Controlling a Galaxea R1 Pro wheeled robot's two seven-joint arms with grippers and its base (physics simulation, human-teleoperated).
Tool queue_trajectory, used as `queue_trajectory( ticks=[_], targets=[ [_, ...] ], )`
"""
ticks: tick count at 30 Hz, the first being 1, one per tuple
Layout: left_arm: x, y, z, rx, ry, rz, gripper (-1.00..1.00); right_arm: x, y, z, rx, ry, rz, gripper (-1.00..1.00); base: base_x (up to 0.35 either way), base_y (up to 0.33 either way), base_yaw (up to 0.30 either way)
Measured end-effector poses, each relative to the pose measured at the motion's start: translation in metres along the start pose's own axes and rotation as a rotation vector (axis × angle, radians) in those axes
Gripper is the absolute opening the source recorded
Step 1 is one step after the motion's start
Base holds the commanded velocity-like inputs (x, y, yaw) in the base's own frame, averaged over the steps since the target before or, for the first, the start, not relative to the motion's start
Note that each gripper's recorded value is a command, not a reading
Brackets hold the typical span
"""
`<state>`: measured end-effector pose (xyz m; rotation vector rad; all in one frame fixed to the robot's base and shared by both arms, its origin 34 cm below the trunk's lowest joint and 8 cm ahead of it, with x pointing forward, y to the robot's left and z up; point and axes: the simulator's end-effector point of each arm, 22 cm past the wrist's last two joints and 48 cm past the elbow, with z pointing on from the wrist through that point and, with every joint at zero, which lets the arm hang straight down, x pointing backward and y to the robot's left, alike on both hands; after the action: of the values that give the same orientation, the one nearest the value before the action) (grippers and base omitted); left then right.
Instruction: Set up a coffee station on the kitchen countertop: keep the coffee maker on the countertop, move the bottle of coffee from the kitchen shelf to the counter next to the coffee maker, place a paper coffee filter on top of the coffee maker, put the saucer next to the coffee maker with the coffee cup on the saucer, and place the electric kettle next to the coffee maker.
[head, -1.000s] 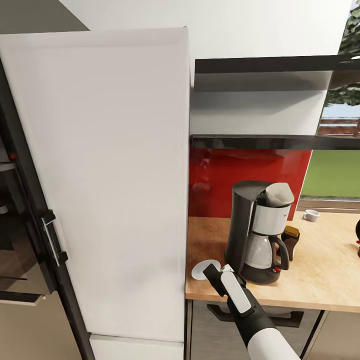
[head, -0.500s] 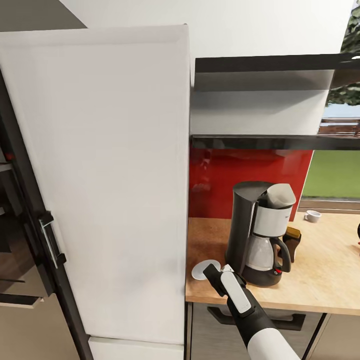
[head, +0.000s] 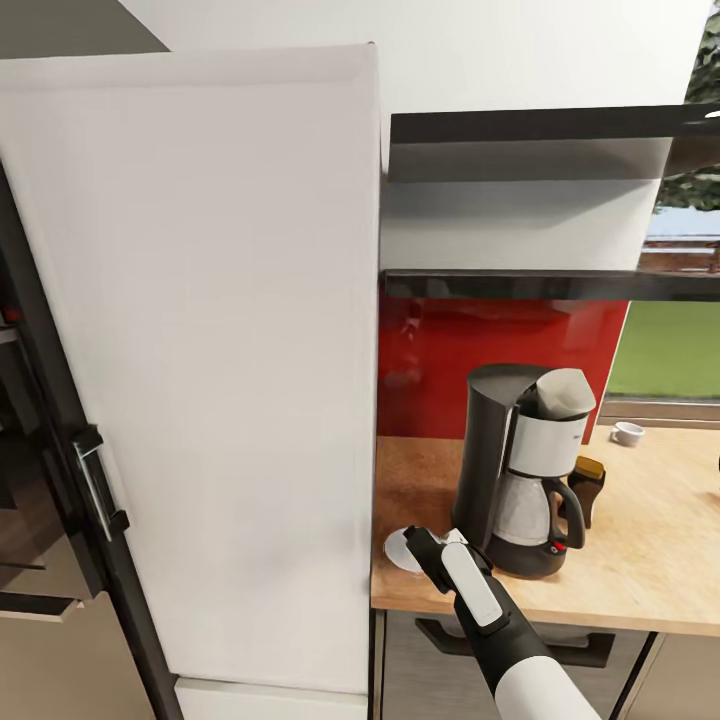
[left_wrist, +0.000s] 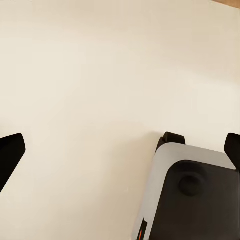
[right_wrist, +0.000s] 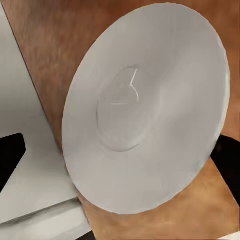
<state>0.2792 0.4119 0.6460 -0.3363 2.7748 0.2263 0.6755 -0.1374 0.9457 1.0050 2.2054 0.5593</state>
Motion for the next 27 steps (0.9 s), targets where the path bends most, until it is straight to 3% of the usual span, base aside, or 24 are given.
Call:
queue_trajectory(
  ticks=[11,27],
  targets=[
    [0.0002,0.0007,0.0001,-0.001,0.003,0.001,1.0,0.0003,0.0002,0.0003,0.0,0.0,0.0,1.0,-0.024,-0.017,0.0],
    [0.0012,-0.0001,0.0002,0.0,0.007,-0.001,1.0,0.0005,0.0004,0.0005,0.0,0.001,0.0,1.0,-0.268,-0.158,0.0]
  ],
)
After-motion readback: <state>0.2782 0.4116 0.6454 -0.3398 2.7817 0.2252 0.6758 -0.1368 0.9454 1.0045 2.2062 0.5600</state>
